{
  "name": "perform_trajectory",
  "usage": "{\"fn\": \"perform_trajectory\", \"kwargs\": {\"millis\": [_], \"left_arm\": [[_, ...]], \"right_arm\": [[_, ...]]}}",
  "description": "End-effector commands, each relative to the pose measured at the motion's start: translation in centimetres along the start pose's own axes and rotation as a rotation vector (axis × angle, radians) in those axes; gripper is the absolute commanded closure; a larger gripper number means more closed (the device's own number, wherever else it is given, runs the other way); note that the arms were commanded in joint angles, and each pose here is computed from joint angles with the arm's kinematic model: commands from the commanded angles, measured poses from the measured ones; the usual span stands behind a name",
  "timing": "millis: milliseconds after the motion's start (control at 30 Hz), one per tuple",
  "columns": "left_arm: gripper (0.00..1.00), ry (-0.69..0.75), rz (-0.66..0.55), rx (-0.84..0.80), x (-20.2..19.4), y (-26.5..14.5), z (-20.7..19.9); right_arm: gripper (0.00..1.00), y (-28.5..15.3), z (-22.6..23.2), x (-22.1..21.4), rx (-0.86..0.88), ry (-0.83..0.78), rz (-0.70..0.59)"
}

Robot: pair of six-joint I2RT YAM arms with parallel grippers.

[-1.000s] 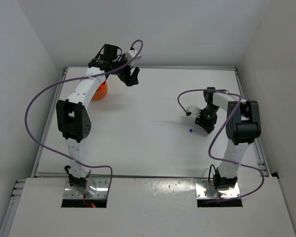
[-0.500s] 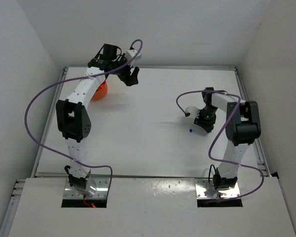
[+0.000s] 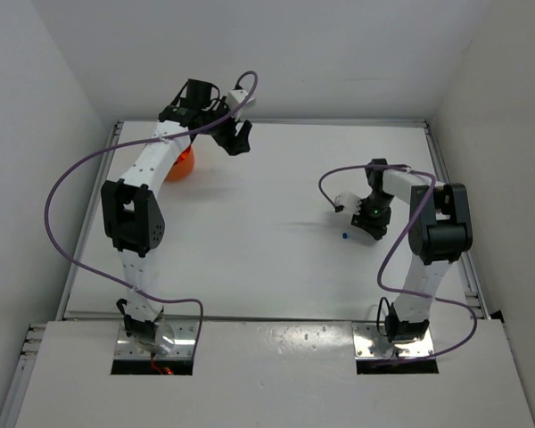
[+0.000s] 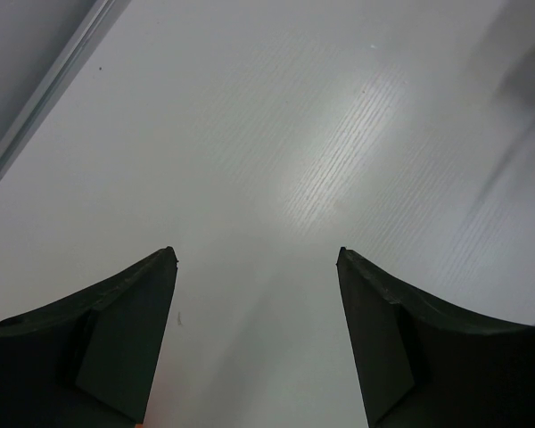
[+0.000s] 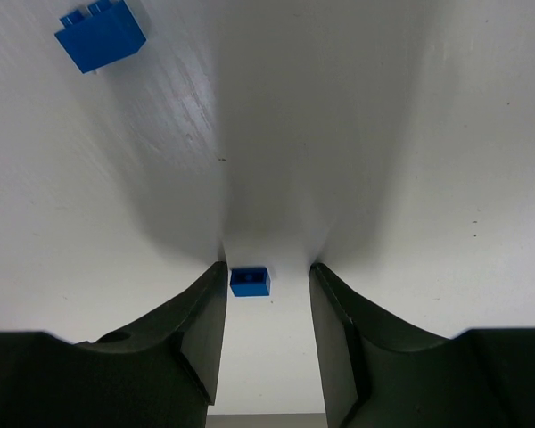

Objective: Sort the legos into containers by color

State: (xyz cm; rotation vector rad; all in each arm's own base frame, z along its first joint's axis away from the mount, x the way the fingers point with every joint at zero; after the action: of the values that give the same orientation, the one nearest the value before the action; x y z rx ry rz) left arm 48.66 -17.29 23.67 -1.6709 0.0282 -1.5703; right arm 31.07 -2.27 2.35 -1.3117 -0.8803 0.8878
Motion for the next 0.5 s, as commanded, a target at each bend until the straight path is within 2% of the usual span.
{"fn": "perform_trajectory", "kwargs": {"millis": [0, 367, 467], "left_arm": [[0.21, 0.007, -0.034, 0.004, 1.01, -0.68, 0.44], [0.21, 0.007, -0.034, 0.004, 1.01, -0.67, 0.44], [0.21, 0.007, -0.034, 0.004, 1.01, -0.67, 0.44]], "right_arm": [[0.57, 2.57, 2.29, -1.22, 0.114, -0.006, 0.021], [0.55, 2.61, 2.9, -1.56, 0.131, -0.005, 0.032], [0.63, 2.61, 2.9, -1.56, 0.131, -0.005, 0.032]]}}
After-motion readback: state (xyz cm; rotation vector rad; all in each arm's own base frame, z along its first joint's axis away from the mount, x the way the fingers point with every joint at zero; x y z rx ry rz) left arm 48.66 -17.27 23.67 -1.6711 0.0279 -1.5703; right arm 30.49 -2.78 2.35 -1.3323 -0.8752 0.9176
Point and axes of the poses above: each gripper's point midway between its finger pads, its own y axis out along the fingers, its own z axis along the line the jaws close on, x = y × z, the point moved 4 cm from there along -y, back along the fingers, and after that the axes turned 5 degrees about y, right-handed, at the moved point
